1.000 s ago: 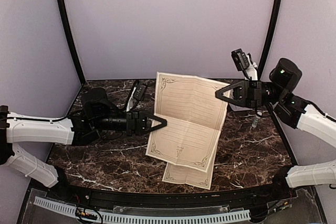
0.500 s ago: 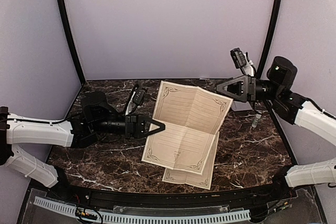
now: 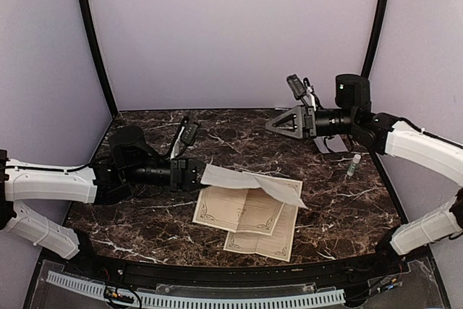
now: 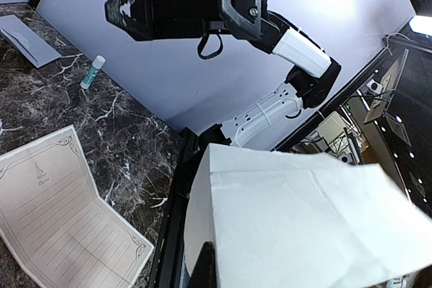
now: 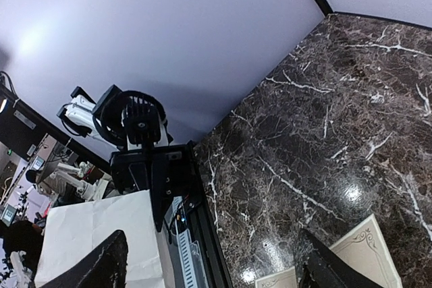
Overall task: Place the letter into the envelope and seal it
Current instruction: Fold the letter.
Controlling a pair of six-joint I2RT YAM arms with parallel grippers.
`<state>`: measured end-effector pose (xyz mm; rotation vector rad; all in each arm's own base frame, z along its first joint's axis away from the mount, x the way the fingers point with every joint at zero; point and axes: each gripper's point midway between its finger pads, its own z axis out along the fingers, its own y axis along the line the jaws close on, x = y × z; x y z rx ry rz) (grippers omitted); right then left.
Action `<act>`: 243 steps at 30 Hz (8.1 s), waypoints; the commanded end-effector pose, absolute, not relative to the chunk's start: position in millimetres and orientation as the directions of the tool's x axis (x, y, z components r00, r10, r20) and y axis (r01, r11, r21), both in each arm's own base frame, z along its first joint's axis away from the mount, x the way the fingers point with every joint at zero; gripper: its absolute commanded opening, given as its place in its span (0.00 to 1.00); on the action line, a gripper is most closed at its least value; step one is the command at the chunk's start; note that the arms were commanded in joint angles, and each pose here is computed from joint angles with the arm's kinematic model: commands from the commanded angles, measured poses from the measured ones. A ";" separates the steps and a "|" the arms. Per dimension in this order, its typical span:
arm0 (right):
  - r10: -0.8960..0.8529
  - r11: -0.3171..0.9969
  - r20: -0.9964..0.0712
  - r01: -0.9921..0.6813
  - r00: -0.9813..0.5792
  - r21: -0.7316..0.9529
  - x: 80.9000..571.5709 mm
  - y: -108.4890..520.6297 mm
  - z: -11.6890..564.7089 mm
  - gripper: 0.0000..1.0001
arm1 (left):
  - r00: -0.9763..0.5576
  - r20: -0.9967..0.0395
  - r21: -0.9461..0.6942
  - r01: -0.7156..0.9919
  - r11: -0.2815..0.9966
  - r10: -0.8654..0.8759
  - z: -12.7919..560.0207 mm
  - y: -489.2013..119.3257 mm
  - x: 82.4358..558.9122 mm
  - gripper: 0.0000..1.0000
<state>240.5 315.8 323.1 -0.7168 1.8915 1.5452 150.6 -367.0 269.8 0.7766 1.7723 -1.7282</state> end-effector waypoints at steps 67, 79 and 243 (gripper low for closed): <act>-0.397 -0.145 -0.740 -0.759 -0.543 0.635 112.7 377.9 270.6 0.00 | -0.624 -0.781 -0.597 0.750 0.285 0.005 301.1 -307.6 169.0 0.89; -0.402 -0.252 -0.776 -0.755 -0.487 0.605 92.2 383.1 289.5 0.00 | -0.653 -0.748 -0.656 0.755 0.017 0.120 294.3 -348.4 151.4 0.88; -0.317 -0.011 -0.869 -0.914 -0.381 0.405 130.7 377.4 303.6 0.86 | -0.606 -0.755 -0.606 0.791 0.087 0.251 289.7 -386.6 136.2 0.00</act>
